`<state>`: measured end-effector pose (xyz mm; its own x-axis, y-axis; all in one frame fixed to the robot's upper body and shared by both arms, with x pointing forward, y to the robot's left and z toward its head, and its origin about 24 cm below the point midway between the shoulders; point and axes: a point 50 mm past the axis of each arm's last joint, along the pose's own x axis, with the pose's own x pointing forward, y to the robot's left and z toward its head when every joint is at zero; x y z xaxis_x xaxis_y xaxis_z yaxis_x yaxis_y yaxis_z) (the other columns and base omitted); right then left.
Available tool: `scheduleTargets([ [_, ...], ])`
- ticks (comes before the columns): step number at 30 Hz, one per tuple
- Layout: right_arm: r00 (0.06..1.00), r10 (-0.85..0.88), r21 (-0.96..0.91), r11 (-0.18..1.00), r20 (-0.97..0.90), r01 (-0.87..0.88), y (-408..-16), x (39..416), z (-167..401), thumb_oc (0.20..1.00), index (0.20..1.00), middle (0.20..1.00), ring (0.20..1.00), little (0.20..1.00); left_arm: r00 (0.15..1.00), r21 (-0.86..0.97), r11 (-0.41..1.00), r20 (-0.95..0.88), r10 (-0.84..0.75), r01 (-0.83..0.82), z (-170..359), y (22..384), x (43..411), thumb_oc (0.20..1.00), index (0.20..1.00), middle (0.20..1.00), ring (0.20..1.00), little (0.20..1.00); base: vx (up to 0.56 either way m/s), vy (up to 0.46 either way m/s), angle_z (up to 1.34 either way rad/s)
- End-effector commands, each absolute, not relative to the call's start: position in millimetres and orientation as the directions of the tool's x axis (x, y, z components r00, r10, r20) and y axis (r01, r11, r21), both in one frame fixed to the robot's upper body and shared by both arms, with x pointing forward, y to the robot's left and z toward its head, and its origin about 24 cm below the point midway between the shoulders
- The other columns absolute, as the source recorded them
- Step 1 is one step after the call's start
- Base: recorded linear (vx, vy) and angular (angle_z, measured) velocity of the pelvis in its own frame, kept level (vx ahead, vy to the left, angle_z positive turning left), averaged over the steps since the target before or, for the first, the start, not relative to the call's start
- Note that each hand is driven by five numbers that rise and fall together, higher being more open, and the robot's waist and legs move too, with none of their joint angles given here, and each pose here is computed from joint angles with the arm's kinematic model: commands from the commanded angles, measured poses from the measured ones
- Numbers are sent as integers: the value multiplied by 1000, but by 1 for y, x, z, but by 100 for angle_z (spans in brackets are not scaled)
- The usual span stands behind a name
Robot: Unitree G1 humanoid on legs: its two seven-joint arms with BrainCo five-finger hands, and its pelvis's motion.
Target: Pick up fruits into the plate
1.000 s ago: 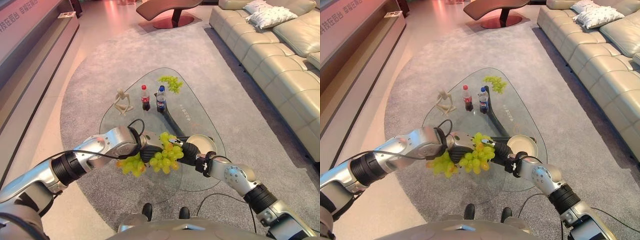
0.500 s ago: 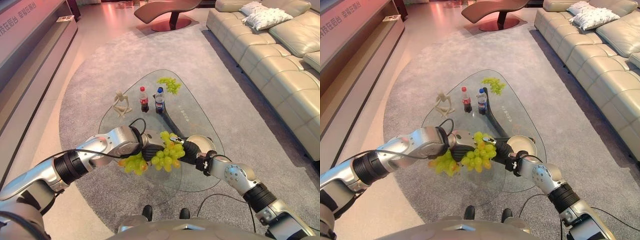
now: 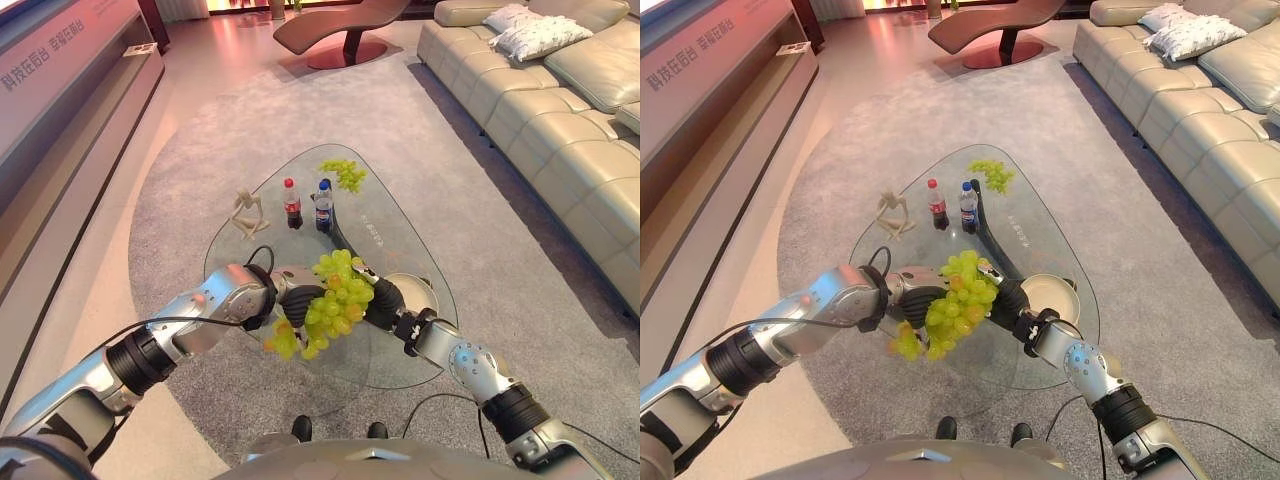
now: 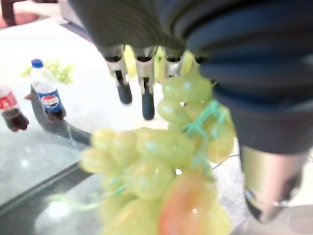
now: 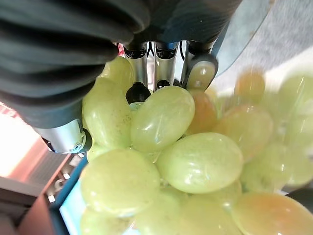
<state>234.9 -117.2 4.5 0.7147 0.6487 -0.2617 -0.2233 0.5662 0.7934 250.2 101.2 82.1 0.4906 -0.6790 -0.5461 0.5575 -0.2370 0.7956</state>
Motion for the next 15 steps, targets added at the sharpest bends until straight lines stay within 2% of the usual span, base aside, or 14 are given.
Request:
scheduleTargets([
  [1,761,649,873,366,9,-322,-107,247,36,200,200,200,200,200,601,831,-51,-443,-665,554,100,116,270,1000,1000,1000,1000,1000,0,0,0],
  [9,807,589,906,322,36,-276,-117,242,30,200,200,200,200,200,697,780,199,-374,-612,594,91,145,268,1000,1000,1000,1000,1000,17,10,0],
  [15,831,554,916,309,46,-257,-121,241,27,200,200,200,200,200,740,718,361,-315,-594,595,85,153,266,1000,1000,1000,1000,1000,40,17,1],
])
